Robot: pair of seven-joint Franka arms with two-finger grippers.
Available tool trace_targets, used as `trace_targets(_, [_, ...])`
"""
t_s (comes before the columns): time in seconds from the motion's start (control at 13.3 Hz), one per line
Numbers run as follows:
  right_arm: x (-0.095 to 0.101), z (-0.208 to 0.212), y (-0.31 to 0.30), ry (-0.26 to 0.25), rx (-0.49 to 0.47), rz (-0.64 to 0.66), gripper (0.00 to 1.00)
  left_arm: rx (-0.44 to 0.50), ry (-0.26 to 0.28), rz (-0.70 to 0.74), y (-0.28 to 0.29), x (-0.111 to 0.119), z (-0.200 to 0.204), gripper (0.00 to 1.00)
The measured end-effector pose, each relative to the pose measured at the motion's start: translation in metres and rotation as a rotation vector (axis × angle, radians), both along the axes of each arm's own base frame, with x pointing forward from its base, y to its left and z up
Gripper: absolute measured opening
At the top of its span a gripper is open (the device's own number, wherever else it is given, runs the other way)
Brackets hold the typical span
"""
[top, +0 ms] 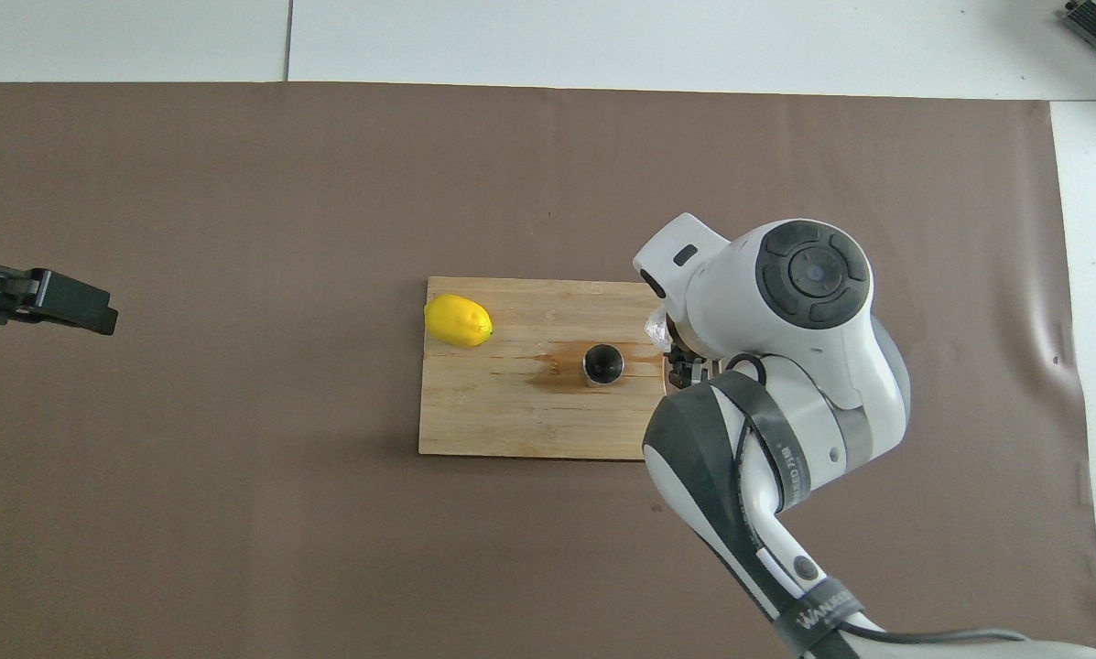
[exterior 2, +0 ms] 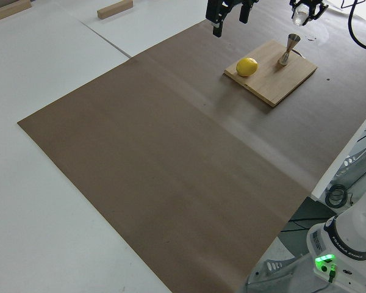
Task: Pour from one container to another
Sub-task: 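Carry the white cup with the right gripper over the jigger, then tilt the white cup with the right gripper above the jigger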
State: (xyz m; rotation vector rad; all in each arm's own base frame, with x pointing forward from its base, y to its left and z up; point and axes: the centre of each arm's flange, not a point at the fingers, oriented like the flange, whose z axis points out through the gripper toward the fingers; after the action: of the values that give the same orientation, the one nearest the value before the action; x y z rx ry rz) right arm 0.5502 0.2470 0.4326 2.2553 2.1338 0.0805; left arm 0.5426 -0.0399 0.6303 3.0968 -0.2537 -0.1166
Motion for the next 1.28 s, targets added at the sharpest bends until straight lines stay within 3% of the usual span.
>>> trace_targets(0.83, [-0.013,0.011,0.045,-0.068,-0.132,0.105,0.52,0.0,0.002,0.001,0.0,0.001,-0.001,1.0])
trace_targets(1.28, [-0.021,0.007,0.069,-0.14,-0.257,0.183,0.52,0.0,0.004,0.001,0.0,0.001,-0.002,1.0])
